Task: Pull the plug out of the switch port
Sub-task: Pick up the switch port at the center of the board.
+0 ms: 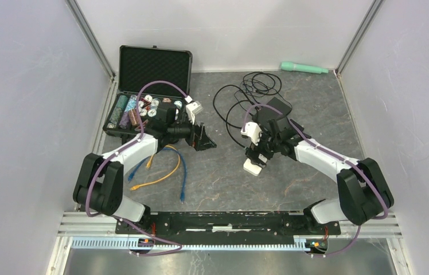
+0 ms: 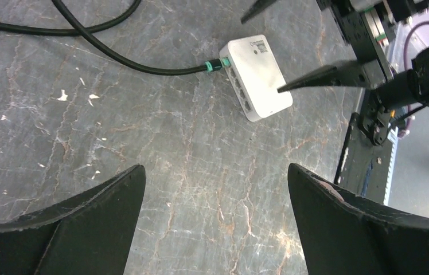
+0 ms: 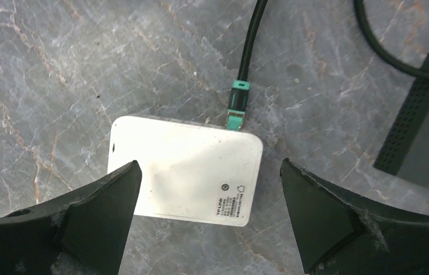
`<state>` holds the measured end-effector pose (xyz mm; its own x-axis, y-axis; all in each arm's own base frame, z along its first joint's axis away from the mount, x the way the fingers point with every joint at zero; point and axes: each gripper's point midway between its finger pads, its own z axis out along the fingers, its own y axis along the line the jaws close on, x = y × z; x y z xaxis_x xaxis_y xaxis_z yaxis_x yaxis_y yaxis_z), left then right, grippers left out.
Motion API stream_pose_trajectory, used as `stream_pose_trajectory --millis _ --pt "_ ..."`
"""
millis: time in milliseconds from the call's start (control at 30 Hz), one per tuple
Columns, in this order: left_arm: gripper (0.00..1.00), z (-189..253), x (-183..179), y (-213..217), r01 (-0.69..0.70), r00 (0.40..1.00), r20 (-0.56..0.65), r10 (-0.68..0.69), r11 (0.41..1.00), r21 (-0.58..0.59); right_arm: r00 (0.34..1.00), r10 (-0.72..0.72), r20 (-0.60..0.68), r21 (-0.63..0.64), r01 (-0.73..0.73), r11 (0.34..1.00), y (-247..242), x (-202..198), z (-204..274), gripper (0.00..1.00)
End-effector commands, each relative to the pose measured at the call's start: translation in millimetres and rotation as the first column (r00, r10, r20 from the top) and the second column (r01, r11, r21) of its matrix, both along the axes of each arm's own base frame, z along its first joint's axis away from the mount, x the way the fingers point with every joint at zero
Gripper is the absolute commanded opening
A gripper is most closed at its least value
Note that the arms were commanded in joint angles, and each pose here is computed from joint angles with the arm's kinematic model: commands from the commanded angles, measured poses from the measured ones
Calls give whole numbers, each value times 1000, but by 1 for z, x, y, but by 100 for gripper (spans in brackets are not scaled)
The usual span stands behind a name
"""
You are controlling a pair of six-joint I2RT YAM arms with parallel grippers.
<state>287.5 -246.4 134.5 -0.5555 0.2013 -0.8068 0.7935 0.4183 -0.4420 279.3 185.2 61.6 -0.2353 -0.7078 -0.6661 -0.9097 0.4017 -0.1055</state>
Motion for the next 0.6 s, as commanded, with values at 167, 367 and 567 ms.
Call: stream_pose_trajectory --millis 167,367,567 --pt "100 -12 13 -9 -94 995 -37 92 994 -60 999 23 42 49 -25 998 16 10 7 94" --pt "98 -38 4 -20 -131 972 -211 106 986 -106 996 -79 36 72 76 994 27 40 5 89" --pt "96 -41 7 -24 -175 958 -251 138 976 -129 996 -81 31 74 79 994 35 56 -4 76"
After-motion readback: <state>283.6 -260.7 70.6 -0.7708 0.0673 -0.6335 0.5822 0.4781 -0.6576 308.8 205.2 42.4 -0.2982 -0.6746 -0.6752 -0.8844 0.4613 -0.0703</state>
